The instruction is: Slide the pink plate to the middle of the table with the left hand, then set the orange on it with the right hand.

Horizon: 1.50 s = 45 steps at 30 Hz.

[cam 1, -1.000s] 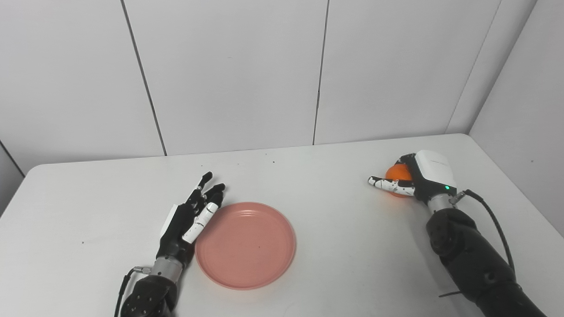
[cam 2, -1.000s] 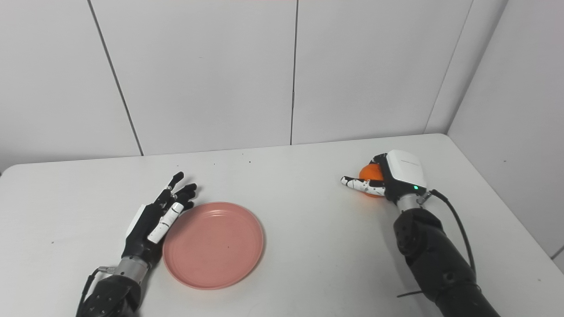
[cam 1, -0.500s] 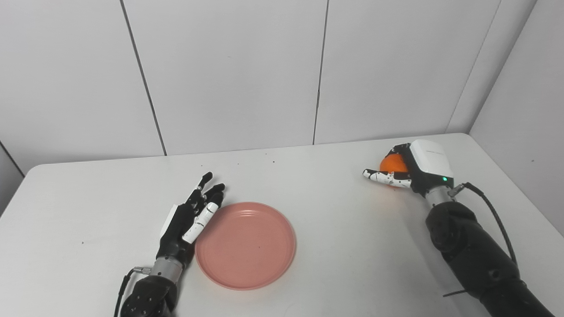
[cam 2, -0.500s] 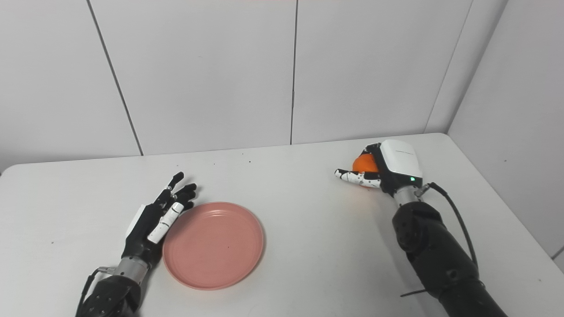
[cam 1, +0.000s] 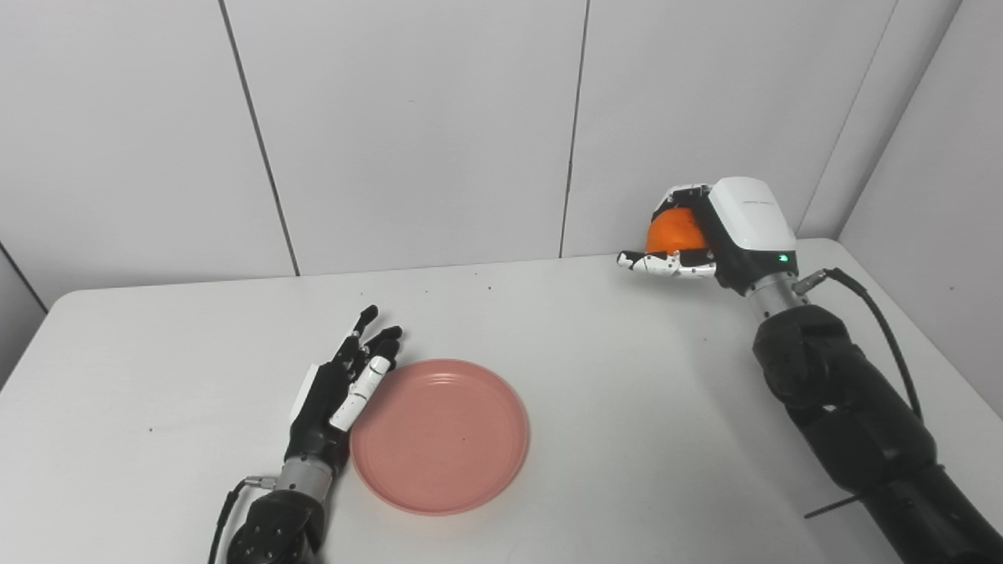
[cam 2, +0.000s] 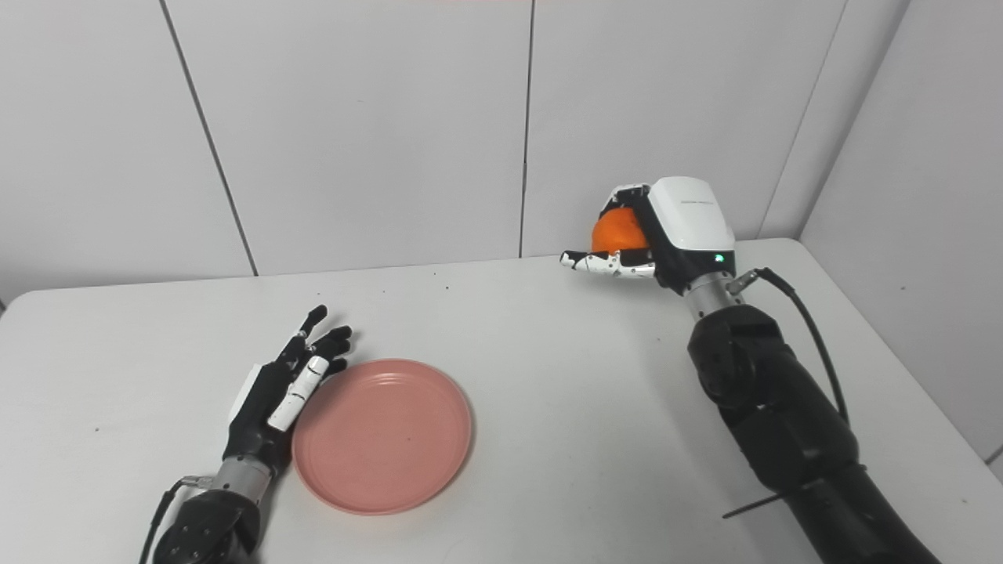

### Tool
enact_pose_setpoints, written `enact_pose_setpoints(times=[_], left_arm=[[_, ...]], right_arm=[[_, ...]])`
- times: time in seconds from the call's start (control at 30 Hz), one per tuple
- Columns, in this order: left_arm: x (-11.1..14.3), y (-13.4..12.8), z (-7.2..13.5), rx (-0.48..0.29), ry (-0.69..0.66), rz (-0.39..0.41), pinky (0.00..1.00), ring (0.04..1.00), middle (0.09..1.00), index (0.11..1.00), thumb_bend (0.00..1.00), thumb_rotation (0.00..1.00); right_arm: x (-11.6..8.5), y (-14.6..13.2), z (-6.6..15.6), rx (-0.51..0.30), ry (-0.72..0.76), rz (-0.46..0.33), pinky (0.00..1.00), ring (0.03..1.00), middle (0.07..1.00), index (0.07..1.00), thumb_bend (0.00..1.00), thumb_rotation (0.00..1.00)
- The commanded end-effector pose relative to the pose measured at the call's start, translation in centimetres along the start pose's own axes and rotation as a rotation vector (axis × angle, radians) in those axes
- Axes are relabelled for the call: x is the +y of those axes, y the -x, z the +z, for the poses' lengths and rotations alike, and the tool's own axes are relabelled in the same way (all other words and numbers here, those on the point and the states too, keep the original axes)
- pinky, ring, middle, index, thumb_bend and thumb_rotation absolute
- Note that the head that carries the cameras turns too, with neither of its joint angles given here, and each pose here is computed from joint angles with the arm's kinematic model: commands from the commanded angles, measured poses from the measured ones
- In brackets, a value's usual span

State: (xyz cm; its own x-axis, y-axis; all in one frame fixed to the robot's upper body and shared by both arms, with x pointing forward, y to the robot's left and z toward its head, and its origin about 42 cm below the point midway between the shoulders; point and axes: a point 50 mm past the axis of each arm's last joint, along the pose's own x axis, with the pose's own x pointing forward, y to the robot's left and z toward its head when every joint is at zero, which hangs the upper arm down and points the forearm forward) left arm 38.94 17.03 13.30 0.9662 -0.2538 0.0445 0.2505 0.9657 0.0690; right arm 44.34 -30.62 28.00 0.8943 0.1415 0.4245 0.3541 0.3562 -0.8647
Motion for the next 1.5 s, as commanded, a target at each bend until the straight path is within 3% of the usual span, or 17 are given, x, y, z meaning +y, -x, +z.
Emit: enact_pose_setpoints(times=[0.0, 0.23, 0.5, 0.6, 0.77, 1.0, 1.3, 1.47], left_arm=[[-1.1, 0.6, -1.2, 0.050, -0.010, -0.006, 0.84, 0.859, 0.841, 0.921, 0.69, 0.72], [-1.8, 0.5, -1.6, 0.051, -0.006, 0.007, 0.82, 0.848, 0.834, 0.914, 0.72, 0.74], [-2.1, 0.4, -1.7, 0.042, 0.001, 0.024, 0.80, 0.836, 0.820, 0.912, 0.74, 0.75], [-2.4, 0.4, -1.7, 0.040, 0.004, 0.027, 0.80, 0.837, 0.823, 0.912, 0.77, 0.78], [-2.7, 0.4, -1.6, 0.041, 0.008, 0.031, 0.80, 0.842, 0.829, 0.913, 0.75, 0.79], [-2.9, 0.4, -1.7, 0.017, -0.019, 0.035, 0.77, 0.831, 0.827, 0.907, 0.84, 0.99], [-2.8, 0.1, -1.8, 0.016, -0.007, 0.054, 0.78, 0.827, 0.799, 0.892, 0.93, 1.00], [-2.7, 0.1, -1.7, 0.013, -0.012, 0.056, 0.77, 0.826, 0.793, 0.887, 0.93, 1.00]], right_arm=[[-3.3, -1.8, 1.2, -0.105, -0.001, -0.092, 0.14, 0.189, 0.254, 0.311, 0.57, 0.57], [-4.0, -2.3, 3.5, -0.172, -0.035, -0.108, 0.15, 0.198, 0.262, 0.300, 0.66, 0.61], [-3.8, -2.5, 7.4, -0.232, -0.119, -0.102, 0.14, 0.186, 0.253, 0.302, 0.68, 0.54], [-3.4, -2.4, 9.2, -0.257, -0.157, -0.086, 0.13, 0.177, 0.239, 0.279, 0.68, 0.50], [-2.7, -2.1, 11.4, -0.309, -0.210, -0.054, 0.15, 0.195, 0.266, 0.318, 0.66, 0.48], [-1.2, -1.4, 13.8, -0.343, -0.264, -0.015, 0.14, 0.189, 0.259, 0.313, 0.67, 0.46], [0.6, -0.5, 16.3, -0.378, -0.264, 0.035, 0.14, 0.186, 0.257, 0.303, 0.68, 0.49], [1.4, -0.1, 17.4, -0.405, -0.296, 0.060, 0.13, 0.179, 0.250, 0.283, 0.68, 0.44]])
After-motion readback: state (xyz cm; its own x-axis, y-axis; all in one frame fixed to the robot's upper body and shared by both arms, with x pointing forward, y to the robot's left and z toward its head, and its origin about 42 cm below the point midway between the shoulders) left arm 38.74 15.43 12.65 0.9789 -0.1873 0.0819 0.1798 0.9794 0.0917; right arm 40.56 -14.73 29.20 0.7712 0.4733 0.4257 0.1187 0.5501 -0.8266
